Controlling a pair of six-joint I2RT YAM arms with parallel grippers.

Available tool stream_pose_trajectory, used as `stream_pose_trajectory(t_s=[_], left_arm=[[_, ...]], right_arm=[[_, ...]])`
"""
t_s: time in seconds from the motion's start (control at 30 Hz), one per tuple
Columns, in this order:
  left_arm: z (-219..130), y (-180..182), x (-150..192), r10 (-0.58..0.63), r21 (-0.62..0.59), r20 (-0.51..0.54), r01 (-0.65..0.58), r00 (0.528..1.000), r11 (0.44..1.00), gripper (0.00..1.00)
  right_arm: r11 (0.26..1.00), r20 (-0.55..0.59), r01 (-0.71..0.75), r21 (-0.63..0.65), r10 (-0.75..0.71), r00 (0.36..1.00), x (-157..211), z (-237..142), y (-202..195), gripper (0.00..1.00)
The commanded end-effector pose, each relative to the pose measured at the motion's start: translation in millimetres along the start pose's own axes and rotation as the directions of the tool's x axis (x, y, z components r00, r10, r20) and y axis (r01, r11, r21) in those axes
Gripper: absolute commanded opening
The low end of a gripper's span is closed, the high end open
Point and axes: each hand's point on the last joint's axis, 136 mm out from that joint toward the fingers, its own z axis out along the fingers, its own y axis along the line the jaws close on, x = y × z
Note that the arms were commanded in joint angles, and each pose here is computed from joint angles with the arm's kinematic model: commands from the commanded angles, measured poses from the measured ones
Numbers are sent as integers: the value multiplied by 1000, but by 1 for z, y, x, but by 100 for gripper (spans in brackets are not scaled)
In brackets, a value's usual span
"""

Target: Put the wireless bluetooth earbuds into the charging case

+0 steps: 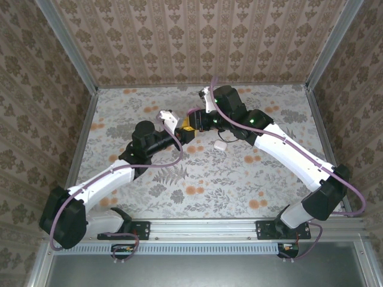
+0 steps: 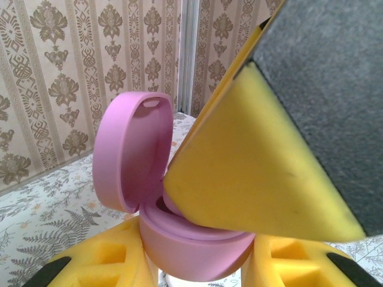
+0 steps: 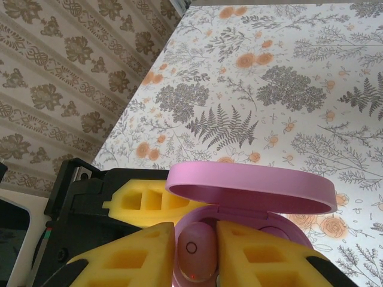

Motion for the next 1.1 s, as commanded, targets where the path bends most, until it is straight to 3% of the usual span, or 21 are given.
stream_pose_trajectory(t_s=[0.0, 0.8, 1.07], left_arm=[[0, -12, -38, 35, 46, 107, -40, 994, 998, 33], [1, -12, -37, 38, 43, 106, -43, 994, 998, 33], [2, -13, -35, 44, 52, 100, -50, 994, 997, 33]], right_arm=[[1000, 11, 18, -8, -18, 1000, 0, -8, 4, 27], [999, 61, 15, -32, -13, 998, -10, -37, 13, 30], [999, 160, 39, -14, -37, 986, -24, -65, 12, 36]])
